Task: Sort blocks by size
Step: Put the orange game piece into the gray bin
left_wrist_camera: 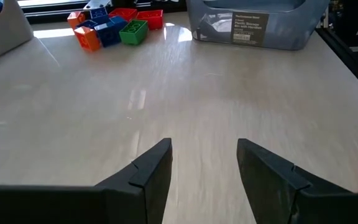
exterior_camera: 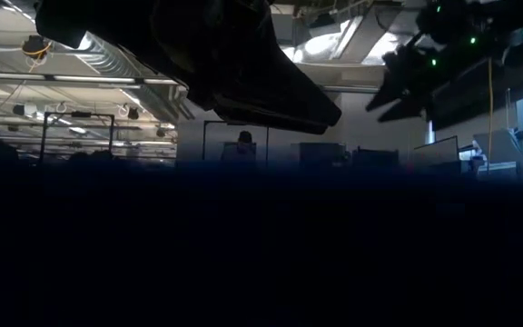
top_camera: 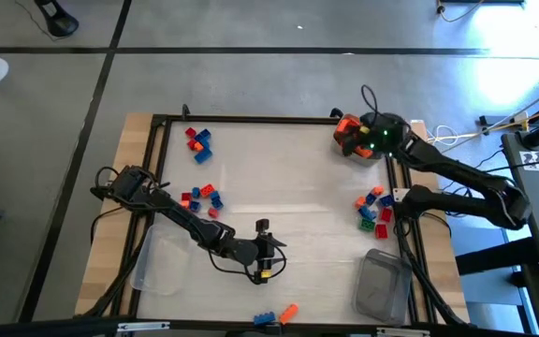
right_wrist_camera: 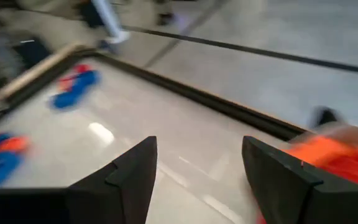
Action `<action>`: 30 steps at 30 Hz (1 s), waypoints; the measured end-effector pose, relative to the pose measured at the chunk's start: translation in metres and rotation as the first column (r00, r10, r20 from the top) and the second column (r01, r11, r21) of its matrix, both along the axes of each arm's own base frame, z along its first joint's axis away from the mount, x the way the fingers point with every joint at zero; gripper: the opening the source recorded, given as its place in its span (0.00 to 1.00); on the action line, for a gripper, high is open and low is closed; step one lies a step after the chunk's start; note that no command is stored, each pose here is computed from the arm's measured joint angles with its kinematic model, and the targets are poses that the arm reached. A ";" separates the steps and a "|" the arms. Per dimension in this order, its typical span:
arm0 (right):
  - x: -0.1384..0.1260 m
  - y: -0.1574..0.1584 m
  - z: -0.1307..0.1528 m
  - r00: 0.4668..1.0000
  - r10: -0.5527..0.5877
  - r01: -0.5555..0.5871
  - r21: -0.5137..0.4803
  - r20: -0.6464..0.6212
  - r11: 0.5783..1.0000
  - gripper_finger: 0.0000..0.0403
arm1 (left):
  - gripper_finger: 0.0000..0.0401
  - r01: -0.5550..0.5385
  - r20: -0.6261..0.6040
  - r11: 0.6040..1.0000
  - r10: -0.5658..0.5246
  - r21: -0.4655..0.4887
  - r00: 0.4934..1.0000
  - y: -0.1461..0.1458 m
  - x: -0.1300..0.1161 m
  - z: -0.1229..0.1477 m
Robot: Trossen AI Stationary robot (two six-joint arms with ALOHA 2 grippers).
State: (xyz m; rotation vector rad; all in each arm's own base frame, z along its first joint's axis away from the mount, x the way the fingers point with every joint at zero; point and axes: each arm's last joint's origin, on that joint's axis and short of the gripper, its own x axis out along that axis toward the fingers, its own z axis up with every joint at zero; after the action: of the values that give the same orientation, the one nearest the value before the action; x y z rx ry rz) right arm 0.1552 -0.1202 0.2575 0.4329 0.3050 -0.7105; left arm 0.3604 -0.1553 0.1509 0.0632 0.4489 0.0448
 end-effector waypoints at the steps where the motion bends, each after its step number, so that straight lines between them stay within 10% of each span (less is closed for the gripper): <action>1: 0.005 0.007 0.002 0.999 0.036 -0.036 -0.011 0.009 0.999 0.58 | 0.42 0.000 0.000 1.000 0.000 0.000 1.000 0.000 0.000 0.000; 30: 0.084 0.143 -0.021 0.854 0.519 -0.518 -0.158 -0.040 0.840 0.58 | 0.42 -0.039 -0.031 0.995 0.036 -0.090 0.999 0.004 0.000 -0.003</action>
State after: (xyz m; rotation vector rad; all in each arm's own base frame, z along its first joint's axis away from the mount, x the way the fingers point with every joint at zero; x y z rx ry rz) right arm 0.2393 0.0226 0.2368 0.1773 0.3389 -0.1955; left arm 0.3609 -0.1509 0.1482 -0.0336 0.4807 0.0607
